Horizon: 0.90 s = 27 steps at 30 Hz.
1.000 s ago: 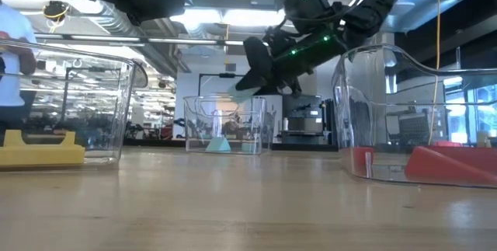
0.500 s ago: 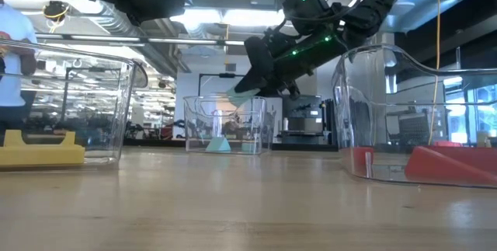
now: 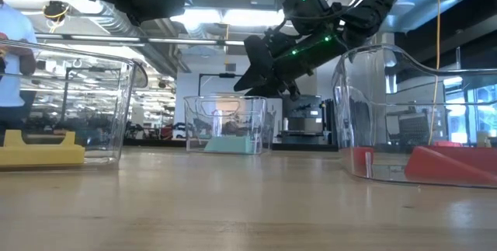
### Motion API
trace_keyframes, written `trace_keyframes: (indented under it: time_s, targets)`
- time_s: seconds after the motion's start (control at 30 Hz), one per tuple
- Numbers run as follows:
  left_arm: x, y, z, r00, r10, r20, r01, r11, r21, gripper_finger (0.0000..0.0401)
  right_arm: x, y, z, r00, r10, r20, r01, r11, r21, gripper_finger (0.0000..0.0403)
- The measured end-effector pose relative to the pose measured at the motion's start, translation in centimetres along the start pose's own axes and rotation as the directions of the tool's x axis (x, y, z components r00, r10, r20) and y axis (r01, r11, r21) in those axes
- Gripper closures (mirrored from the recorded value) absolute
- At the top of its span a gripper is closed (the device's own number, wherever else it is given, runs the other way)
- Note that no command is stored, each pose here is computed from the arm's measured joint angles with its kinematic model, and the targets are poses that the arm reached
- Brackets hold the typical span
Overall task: Sort & place blocks by color
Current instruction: Return to Home Position
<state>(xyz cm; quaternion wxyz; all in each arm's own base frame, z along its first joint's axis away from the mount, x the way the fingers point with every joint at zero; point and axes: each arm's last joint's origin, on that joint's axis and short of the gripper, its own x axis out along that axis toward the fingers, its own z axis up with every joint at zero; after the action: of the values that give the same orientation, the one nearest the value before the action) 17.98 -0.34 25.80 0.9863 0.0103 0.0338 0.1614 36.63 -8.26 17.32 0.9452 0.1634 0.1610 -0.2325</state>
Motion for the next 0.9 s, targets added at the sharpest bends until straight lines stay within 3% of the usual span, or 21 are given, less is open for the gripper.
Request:
trace_keyframes:
  time_s: [0.2, 0.43, 0.53, 0.7, 0.9]
  targets:
    - [-0.1, 0.0, 0.1, 1.0, 0.001, 0.005, -0.001, 1.0, -0.002, 0.0252, -1.1, 0.3, 1.0, 0.999, 0.035, -0.011, -0.036, 0.998, -0.061, 0.0207]
    - [-0.2, 0.1, -0.2, 1.0, 0.013, -0.023, -0.013, 1.0, 0.011, 0.0252, -7.2, 1.8, 2.8, 0.987, 0.142, 0.077, -0.125, 0.973, -0.192, 0.0222]
    - [-0.2, 0.1, -0.3, 0.999, 0.018, -0.036, -0.017, 1.0, 0.015, 0.0252, -10.8, 2.3, 3.0, 0.955, 0.225, 0.194, -0.176, 0.955, -0.241, 0.0235]
    - [-0.1, 0.1, -0.2, 1.0, 0.018, -0.021, -0.019, 1.0, -0.009, 0.0252, -15.9, 2.1, 2.3, 0.851, 0.347, 0.393, -0.261, 0.93, -0.258, 0.0248]
    - [-0.1, 0.1, 0.0, 1.0, 0.018, -0.003, -0.018, 1.0, -0.018, 0.0252, -17.8, 1.5, 1.2, 0.804, 0.379, 0.458, -0.289, 0.923, -0.255, 0.0249]
